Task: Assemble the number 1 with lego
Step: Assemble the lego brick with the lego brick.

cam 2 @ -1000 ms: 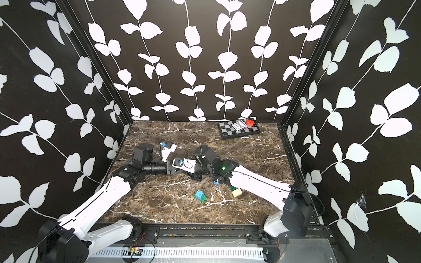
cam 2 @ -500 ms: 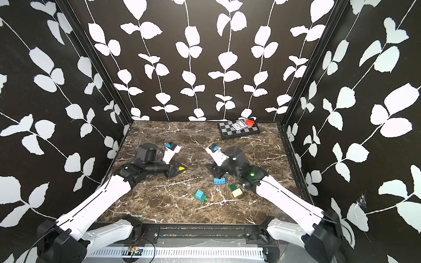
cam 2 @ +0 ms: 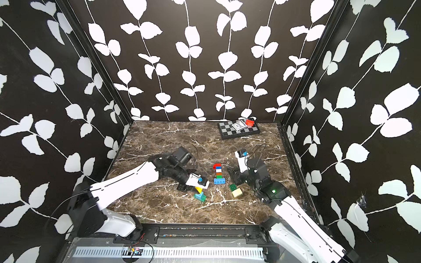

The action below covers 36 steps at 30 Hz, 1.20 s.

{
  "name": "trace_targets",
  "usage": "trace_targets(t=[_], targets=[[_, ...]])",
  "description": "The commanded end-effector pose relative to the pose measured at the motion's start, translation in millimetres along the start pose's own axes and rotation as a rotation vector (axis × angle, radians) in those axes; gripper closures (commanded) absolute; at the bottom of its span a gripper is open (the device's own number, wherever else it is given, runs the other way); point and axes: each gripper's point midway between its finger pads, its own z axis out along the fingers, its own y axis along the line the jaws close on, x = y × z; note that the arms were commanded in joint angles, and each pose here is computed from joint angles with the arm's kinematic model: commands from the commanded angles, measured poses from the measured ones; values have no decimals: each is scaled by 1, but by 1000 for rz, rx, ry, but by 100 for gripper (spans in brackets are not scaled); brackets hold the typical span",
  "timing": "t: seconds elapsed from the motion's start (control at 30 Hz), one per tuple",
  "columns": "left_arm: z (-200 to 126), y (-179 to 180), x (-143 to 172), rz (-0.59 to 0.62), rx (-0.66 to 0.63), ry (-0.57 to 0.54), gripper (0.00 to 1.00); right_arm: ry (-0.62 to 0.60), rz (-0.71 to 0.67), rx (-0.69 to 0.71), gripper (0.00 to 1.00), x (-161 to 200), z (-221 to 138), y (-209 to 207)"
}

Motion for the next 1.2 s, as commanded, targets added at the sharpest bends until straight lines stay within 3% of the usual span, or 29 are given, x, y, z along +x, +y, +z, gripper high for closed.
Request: trace_targets(t=[0.0,0.17,0.5,0.77,1.03,1.17], targets=[[4,-20,17,148,126,103,83,9,7,43,40,9,-4,-10],[18,-19,25,123,193,181,82,7,-11,51,40,11,-10,-13],[42,-7,37,-9,169,332,80,7,-32,52,40,8,-11,-14],[48,1,40,-40,121,350,77,18,-28,43,40,10,-9,-15],[48,2,29,-69,74,277,77,22,-22,43,40,11,-9,-15],[51,-4,38,-79,96,309,77,24,-20,41,40,11,-9,-15]])
